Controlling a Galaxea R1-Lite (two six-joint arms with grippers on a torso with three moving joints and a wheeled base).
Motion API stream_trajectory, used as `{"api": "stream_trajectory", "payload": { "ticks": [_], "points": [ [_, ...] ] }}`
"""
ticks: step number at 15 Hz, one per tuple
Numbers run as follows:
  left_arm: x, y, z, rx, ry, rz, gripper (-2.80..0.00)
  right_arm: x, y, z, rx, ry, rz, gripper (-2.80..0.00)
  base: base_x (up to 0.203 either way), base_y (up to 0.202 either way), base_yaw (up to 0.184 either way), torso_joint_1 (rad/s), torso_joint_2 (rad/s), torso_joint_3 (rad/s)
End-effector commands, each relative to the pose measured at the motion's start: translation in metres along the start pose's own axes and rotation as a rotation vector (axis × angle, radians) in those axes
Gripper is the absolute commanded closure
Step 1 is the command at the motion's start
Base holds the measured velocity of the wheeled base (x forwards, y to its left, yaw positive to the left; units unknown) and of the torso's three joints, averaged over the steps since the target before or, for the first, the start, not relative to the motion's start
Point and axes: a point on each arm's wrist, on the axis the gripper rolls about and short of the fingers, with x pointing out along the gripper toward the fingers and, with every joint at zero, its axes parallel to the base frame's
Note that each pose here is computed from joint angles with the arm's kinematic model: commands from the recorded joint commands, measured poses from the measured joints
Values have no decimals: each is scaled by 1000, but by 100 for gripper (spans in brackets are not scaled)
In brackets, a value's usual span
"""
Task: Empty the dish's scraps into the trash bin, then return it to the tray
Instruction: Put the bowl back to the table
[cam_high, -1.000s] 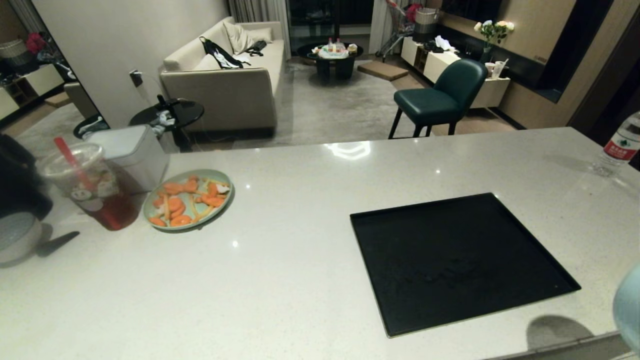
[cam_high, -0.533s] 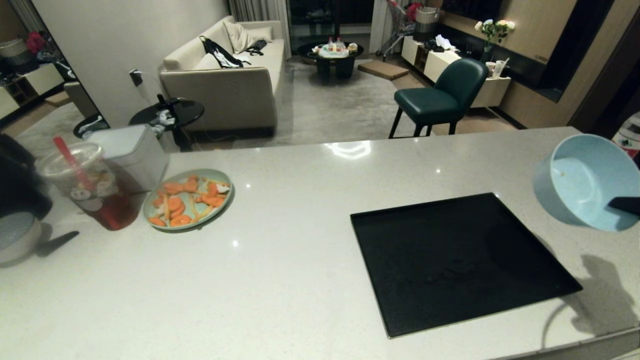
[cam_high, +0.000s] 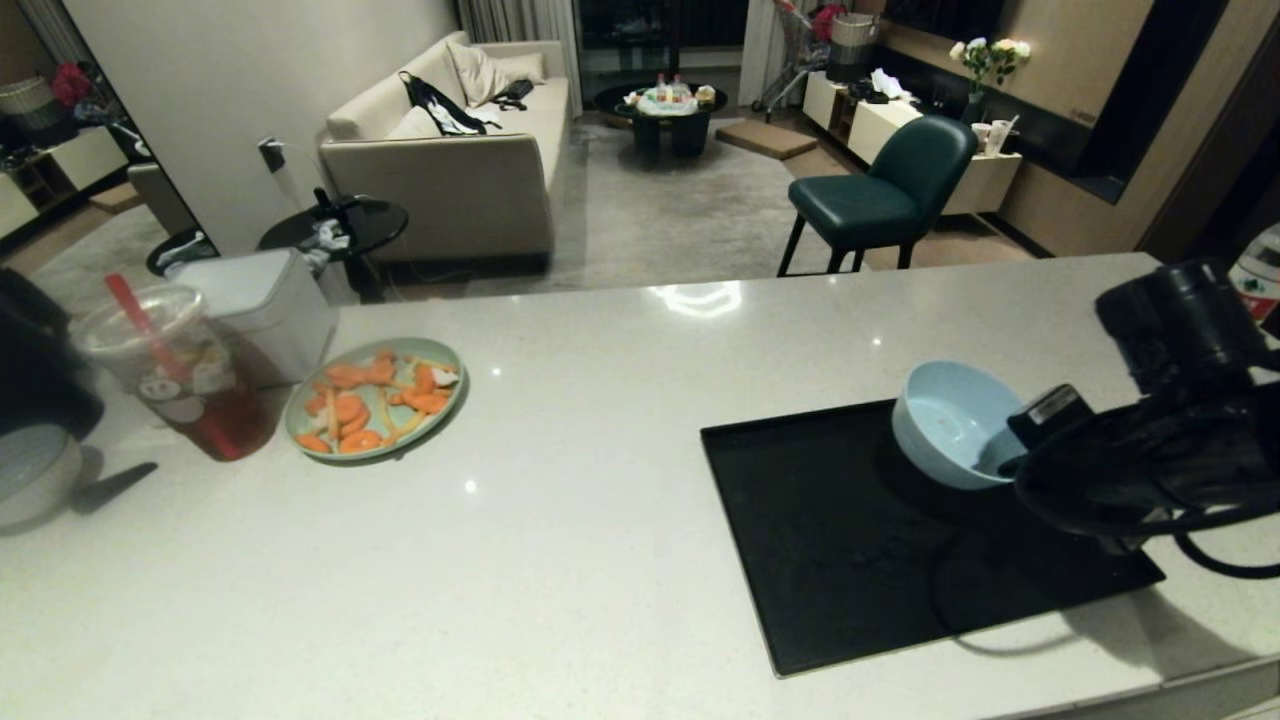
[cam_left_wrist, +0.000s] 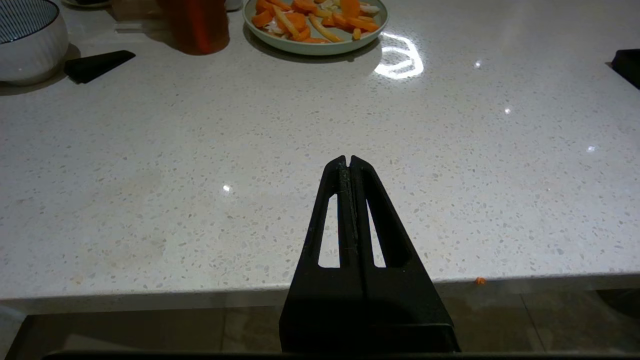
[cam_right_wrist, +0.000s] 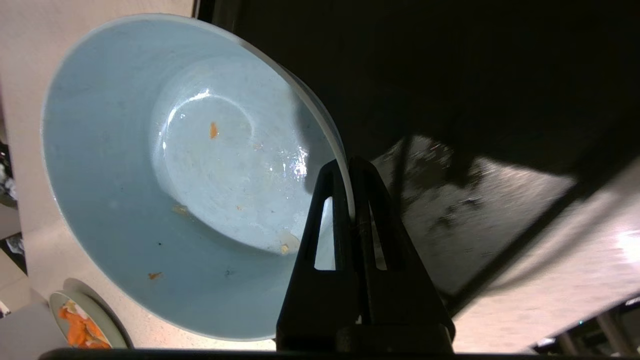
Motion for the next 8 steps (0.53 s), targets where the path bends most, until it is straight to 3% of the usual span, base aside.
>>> {"api": "stream_trajectory", "payload": {
  "ticks": [1,4,8],
  "points": [
    [0,0,0,-1,1,0,0,24,13,-23,-10,59,-46,0,0,0,0,0,0,0],
    [0,0,0,-1,1,0,0,22,24,-35,-19,103,-93,0,0,0,0,0,0,0],
    [0,0,0,-1,1,-1,0,16,17,-37,-26,123,-169,0,0,0,0,0,0,0]
  ]
}}
